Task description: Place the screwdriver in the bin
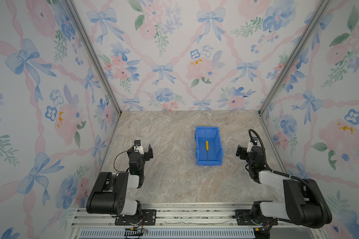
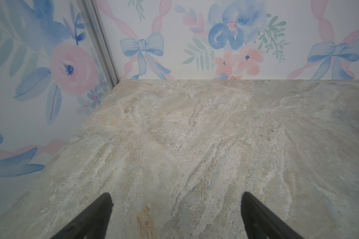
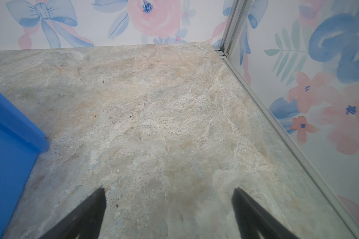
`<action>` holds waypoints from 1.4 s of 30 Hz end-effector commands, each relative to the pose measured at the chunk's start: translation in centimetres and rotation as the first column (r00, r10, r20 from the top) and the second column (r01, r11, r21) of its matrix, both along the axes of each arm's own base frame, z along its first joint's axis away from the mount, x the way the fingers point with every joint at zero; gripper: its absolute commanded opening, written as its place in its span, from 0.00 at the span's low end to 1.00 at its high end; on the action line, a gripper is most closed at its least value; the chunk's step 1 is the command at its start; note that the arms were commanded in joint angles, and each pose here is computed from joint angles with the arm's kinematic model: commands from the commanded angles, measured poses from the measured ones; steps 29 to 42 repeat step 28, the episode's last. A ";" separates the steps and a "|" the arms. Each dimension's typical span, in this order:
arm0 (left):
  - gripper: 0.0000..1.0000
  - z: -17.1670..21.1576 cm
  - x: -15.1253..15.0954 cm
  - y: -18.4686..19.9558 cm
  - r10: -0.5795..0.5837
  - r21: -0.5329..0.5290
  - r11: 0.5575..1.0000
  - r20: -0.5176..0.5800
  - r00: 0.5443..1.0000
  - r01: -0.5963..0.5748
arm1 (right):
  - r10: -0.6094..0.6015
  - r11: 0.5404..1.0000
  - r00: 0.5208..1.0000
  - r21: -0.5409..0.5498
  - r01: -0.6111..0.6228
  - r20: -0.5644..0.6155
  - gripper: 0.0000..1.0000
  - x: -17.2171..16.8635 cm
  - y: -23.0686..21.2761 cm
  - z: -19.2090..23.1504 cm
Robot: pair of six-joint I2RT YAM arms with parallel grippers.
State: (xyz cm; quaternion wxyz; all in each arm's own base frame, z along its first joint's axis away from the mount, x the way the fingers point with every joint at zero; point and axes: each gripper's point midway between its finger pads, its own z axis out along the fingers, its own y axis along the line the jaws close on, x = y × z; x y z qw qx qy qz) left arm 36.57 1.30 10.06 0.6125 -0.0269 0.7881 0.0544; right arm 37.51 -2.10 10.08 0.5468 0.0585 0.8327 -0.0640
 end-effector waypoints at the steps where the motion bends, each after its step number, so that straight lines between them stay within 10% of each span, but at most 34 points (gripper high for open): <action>1: 0.98 0.8 0.9 -0.2 -0.018 -0.012 1.000 0.061 0.998 0.019 | 0.007 1.000 0.996 0.019 -0.009 0.087 0.97 1.8 0.0 1.3; 42: 0.98 0.6 1.1 -0.8 -0.037 0.018 0.999 0.050 0.998 0.036 | 0.079 0.997 0.995 -0.018 -0.078 0.067 0.97 2.5 1.7 -0.3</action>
